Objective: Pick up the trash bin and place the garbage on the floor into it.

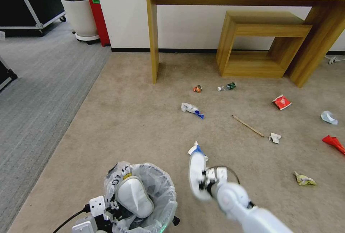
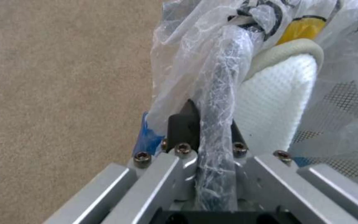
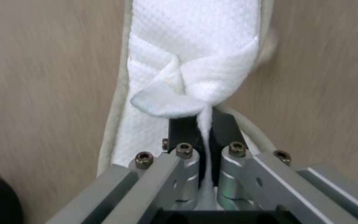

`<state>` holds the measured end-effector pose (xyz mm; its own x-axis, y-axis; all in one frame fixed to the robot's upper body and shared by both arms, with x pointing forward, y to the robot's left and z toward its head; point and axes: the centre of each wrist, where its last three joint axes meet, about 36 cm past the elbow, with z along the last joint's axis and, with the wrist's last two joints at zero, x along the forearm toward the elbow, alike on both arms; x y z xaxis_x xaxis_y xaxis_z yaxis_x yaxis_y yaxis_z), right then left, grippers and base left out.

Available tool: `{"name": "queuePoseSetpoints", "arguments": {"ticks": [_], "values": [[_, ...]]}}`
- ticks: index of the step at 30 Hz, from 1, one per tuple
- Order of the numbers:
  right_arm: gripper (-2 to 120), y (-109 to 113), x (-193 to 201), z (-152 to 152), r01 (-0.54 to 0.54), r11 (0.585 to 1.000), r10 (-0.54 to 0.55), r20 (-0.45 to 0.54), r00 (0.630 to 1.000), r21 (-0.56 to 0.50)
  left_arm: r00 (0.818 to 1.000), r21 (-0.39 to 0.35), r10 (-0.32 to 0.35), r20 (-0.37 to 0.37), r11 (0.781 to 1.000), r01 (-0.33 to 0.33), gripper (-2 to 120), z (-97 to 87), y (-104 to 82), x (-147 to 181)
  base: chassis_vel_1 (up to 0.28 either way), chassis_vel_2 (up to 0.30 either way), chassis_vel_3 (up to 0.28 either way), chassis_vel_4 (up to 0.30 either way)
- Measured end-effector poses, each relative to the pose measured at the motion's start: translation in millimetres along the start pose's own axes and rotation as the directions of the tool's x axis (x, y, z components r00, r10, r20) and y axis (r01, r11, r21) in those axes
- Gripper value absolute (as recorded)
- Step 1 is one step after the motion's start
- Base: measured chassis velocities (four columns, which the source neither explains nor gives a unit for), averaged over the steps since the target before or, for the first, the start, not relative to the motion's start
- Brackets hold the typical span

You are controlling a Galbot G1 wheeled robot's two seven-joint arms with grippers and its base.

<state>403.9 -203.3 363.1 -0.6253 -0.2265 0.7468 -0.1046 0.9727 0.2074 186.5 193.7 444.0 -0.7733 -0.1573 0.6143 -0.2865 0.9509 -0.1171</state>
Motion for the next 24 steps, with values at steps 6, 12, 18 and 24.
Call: {"name": "queuePoseSetpoints", "arguments": {"ticks": [6, 12, 18, 24], "values": [[0, -8, 11, -32, 0.065, 0.998, -0.063, 0.134, 0.989, -0.01, 1.0, 0.007, 0.001, -0.003, 1.0, -0.001, 0, 0.9, -1.1, -2, 0.0, 0.0, 0.0, 0.0], [0, -8, 5, -55, 0.472, 0.87, -0.474, 0.507, 0.72, 0.144, 1.0, 0.028, 0.006, 0.004, 1.0, -0.006, 0, -4.3, -1.5, -7, 0.0, 0.0, 0.0, 0.0], [0, 26, 5, -59, 0.683, 0.67, -0.697, 0.564, 0.444, 0.29, 1.0, 0.07, 0.009, 0.008, 0.997, -0.01, 0, -17.3, -2.6, -13, 0.0, 0.0, 0.0, 0.0], [0, 53, 3, -47, 0.763, 0.554, -0.789, 0.501, 0.355, 0.333, 1.0, 0.124, 0.02, 0.014, 0.992, -0.021, 0, -36.8, -6.6, -16, 0.0, 0.0, 0.0, 0.0]]}}
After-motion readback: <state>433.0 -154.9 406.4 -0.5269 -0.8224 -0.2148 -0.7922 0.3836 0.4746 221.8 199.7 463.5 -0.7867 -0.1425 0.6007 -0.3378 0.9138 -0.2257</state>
